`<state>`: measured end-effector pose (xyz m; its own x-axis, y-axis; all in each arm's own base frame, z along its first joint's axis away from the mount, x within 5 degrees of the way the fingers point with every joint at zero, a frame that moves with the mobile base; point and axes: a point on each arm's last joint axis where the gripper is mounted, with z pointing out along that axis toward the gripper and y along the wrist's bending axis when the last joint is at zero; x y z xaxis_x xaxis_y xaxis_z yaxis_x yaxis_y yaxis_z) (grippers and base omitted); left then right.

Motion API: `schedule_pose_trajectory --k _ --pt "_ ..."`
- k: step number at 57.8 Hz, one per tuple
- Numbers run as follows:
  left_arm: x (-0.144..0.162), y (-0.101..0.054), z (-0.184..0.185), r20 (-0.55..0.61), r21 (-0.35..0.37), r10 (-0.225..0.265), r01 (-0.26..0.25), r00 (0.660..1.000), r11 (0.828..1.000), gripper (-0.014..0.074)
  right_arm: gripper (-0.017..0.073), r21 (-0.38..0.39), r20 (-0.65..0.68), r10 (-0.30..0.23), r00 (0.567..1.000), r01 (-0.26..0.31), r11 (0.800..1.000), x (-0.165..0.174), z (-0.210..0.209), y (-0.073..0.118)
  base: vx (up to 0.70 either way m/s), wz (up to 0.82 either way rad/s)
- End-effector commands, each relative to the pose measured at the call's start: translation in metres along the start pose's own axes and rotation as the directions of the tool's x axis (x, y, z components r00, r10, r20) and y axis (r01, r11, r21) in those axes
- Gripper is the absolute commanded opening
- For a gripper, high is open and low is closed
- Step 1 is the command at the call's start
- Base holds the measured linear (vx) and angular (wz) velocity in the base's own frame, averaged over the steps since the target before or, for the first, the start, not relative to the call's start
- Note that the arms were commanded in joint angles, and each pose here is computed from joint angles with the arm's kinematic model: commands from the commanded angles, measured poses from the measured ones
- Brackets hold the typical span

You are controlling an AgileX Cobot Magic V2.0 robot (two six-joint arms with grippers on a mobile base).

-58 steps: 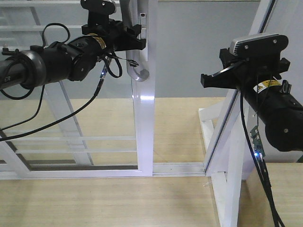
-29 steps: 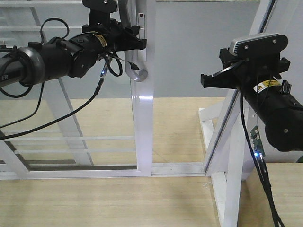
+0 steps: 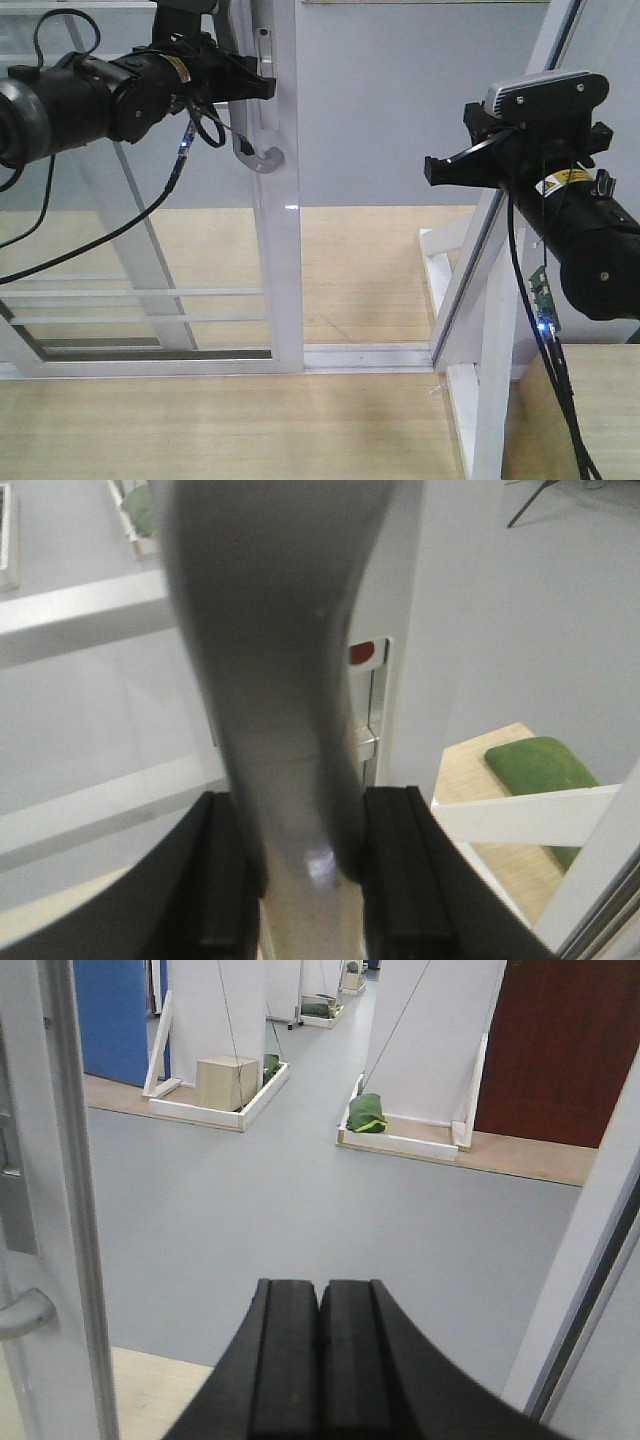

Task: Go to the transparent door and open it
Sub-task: 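Slide the door panel away from the frame with the left gripper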

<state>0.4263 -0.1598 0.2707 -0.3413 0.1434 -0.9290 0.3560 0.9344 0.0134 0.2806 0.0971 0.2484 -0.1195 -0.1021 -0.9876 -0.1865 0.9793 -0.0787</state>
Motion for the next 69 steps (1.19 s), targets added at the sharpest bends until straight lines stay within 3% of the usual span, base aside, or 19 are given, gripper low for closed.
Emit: schedule_pose_trajectory --k 1,22,52,69 --pt "-0.043 0.012 -0.032 0.143 -0.024 -0.002 0.005 0.99 1.0 -0.0006 -0.0009 0.032 0.14 -0.007 0.99 0.002 0.999 -0.025 -0.004 -0.005 0.0 0.0" --pt "-0.049 0.048 -0.049 0.106 -0.113 -0.017 0.029 0.994 0.993 -0.0006 -0.0009 0.032 0.141 -0.001 0.99 -0.003 0.999 -0.025 -0.004 -0.005 0.0 0.0" --pt "-0.058 0.101 -0.081 0.095 -0.249 -0.031 0.054 0.995 0.967 -0.0006 -0.0009 0.032 0.143 -0.002 0.99 -0.003 0.999 -0.025 -0.004 -0.005 0.0 0.0" --pt "-0.063 0.12 -0.099 0.09 -0.303 -0.039 0.065 0.995 0.951 -0.0006 -0.0009 0.029 0.14 -0.004 0.99 0.0 1.0 -0.025 -0.004 -0.005 0.0 0.0"
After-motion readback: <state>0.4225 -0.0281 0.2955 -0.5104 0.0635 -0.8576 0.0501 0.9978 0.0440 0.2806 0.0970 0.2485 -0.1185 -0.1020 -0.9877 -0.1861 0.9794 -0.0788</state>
